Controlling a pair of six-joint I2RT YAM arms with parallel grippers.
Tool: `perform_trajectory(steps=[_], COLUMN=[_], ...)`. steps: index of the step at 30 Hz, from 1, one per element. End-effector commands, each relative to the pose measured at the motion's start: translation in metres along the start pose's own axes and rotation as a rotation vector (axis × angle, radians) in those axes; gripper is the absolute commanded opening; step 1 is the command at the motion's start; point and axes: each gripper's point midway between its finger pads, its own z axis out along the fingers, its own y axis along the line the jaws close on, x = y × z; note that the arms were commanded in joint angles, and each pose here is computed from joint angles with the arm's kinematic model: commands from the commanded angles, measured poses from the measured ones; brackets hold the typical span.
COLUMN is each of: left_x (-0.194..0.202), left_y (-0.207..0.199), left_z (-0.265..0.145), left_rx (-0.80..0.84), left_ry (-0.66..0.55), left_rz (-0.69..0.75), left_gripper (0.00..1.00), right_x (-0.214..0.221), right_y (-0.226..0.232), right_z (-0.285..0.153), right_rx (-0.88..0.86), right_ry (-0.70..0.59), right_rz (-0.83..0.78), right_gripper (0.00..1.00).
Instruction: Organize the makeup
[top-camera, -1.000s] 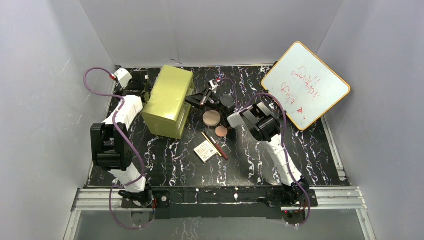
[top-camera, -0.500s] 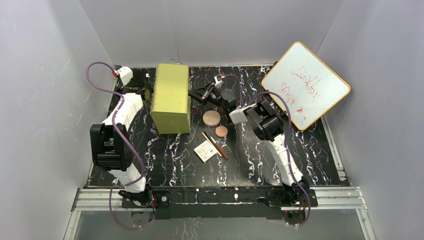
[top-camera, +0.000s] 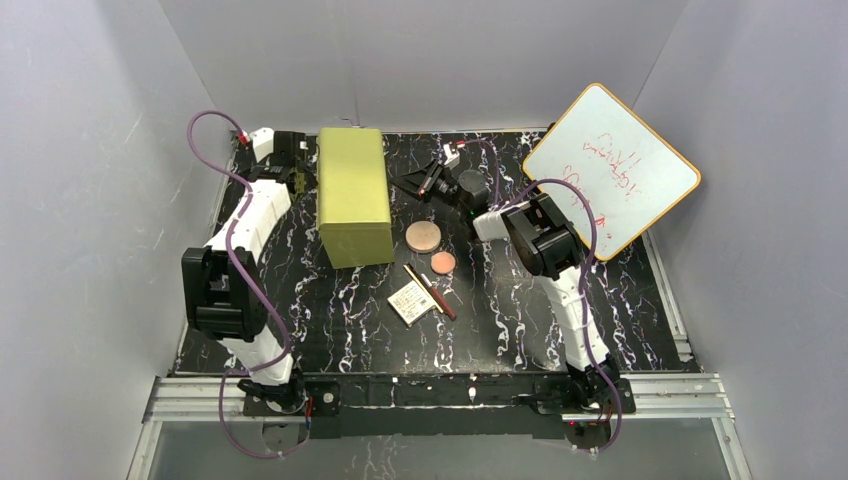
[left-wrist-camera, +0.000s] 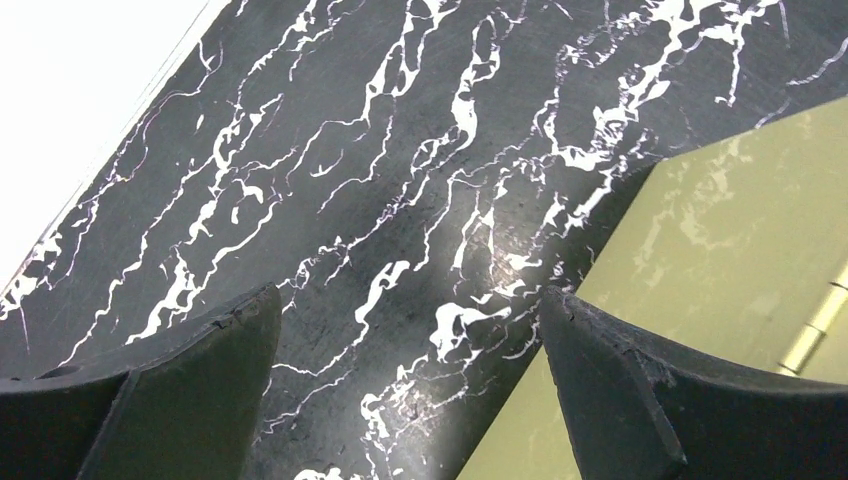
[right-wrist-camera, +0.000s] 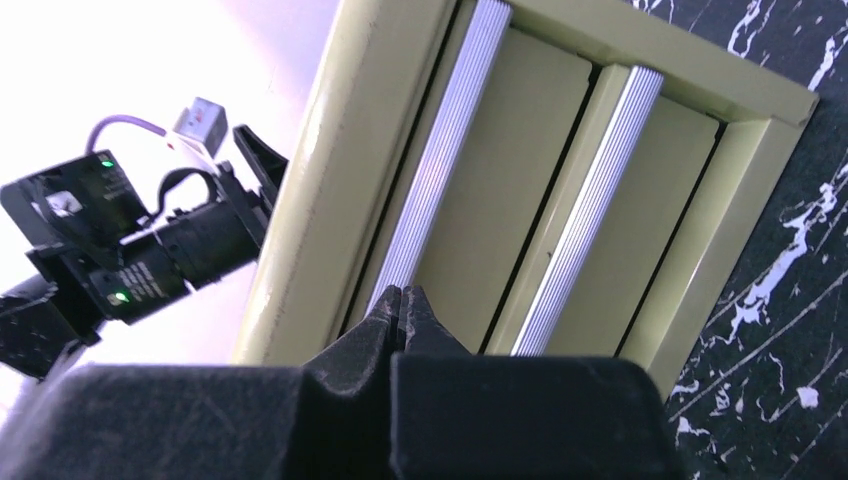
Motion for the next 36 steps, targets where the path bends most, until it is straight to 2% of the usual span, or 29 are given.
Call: perform_trajectory(steps=[1, 6, 10, 11, 14, 22, 29, 32, 36], left_x=[-0.008, -0.049, -0.072, -0.073, -0.067, -0.056, -0.022, -0.014, -0.006], left_y=[-0.020, -0.007, -0.005, -0.007, -0.020, -0.070, -0.120, -0.133, -0.137], left_z=[-0.023, -0.045, -0.063, -0.067, -0.076, -0.106, -0.099, -0.094, -0.080], left_rx=[0.073, 0.041, 0.075, 0.099, 0.205, 0.554, 0.829, 0.911, 0.932], left_ry=[0.013, -0.103, -0.164, -0.164, -0.139, -0.092, 0.069, 0.122, 0.172], left_rz=[0.064, 0.017, 0.005, 0.008, 0.014, -0.019, -0.027, -0.058, -0.078], left_gripper=[0.99, 0.99, 0.99, 0.99, 0.99, 1.00, 0.99, 0.99, 0.99], right_x=[0.005, 0.009, 0.012, 0.012, 0.011, 0.014, 0.014, 0.015, 0.016], right_y=[0.028, 0.022, 0.021, 0.021, 0.021, 0.016, 0.022, 0.027, 0.033], right_z=[-0.004, -0.006, -0.004, -0.004, -0.002, -0.003, 0.000, 0.000, -0.001], right_rx=[-0.067, -0.064, -0.077, -0.076, -0.078, -0.074, -0.102, -0.131, -0.168], right_ry=[0.047, 0.077, 0.099, 0.100, 0.103, 0.113, 0.124, 0.133, 0.142], right_rz=[-0.097, -0.092, -0.092, -0.094, -0.095, -0.089, -0.092, -0.097, -0.086], right_gripper=[0.01, 0.03, 0.39, 0.44, 0.50, 0.52, 0.52, 0.51, 0.46])
